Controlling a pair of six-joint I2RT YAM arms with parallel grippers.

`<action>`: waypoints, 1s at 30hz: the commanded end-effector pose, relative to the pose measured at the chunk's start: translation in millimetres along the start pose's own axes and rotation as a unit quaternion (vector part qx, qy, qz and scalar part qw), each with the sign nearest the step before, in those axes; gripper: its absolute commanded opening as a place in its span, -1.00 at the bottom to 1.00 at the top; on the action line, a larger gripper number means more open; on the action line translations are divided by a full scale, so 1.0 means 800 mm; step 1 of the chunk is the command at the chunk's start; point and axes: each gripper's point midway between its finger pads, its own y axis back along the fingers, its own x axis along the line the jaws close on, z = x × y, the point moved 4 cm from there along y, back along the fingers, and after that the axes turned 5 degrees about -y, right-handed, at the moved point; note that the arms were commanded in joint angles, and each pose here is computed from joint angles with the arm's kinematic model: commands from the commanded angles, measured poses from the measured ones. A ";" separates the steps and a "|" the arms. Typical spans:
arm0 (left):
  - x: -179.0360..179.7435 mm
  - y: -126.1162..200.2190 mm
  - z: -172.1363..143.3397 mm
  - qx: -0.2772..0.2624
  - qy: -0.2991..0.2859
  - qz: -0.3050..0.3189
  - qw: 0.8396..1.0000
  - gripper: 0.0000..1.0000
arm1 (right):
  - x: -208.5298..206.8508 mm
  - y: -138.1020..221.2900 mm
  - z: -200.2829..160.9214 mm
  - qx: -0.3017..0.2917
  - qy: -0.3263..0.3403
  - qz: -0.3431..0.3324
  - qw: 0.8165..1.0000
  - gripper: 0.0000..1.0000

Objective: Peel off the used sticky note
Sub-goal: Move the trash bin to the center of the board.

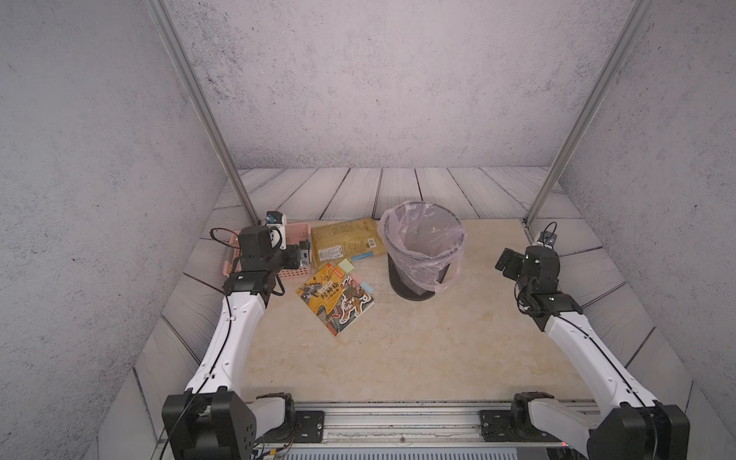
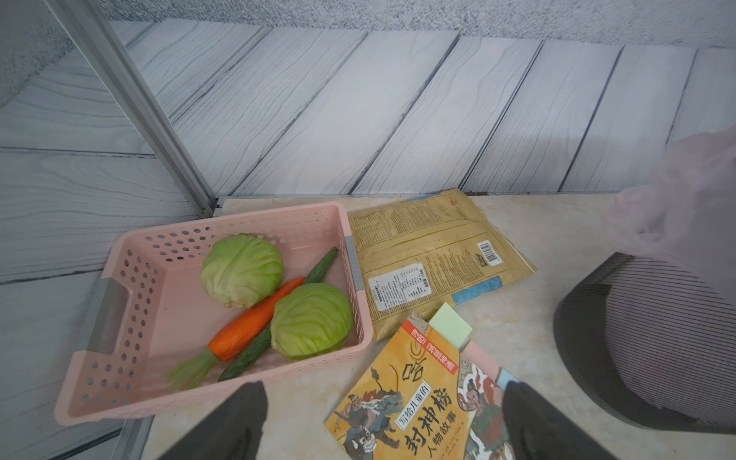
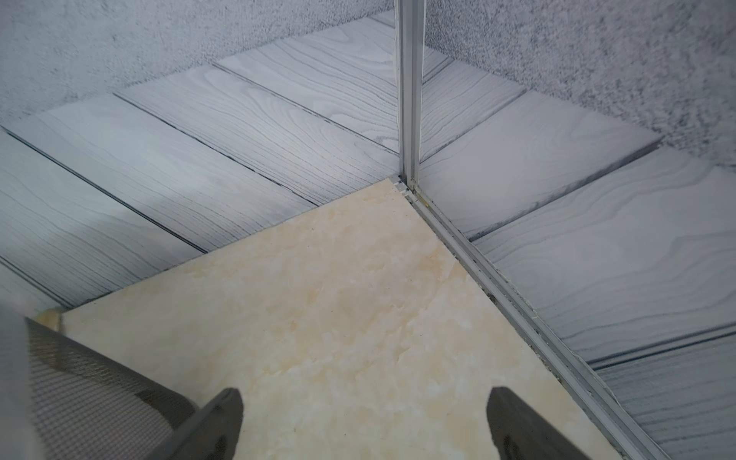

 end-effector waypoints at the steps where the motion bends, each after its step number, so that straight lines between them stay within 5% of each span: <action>1: -0.012 0.033 -0.030 0.077 0.011 -0.021 0.997 0.97 | 0.010 0.028 0.003 0.074 -0.017 0.027 0.997 0.99; 10: -0.022 0.031 -0.049 0.102 0.027 -0.049 0.993 0.97 | 0.113 0.058 0.056 0.163 -0.022 0.203 0.965 0.89; 21: -0.026 0.025 -0.069 0.114 0.018 -0.060 0.991 0.97 | 0.201 0.022 0.016 0.250 0.072 0.209 0.943 0.72; 25: -0.026 0.024 -0.068 0.114 0.020 -0.063 0.991 0.97 | 0.214 -0.001 0.000 0.273 0.080 0.196 0.938 0.49; 30: -0.027 0.022 -0.070 0.116 0.021 -0.068 0.991 0.97 | 0.224 -0.019 -0.010 0.300 0.084 0.183 0.932 -0.04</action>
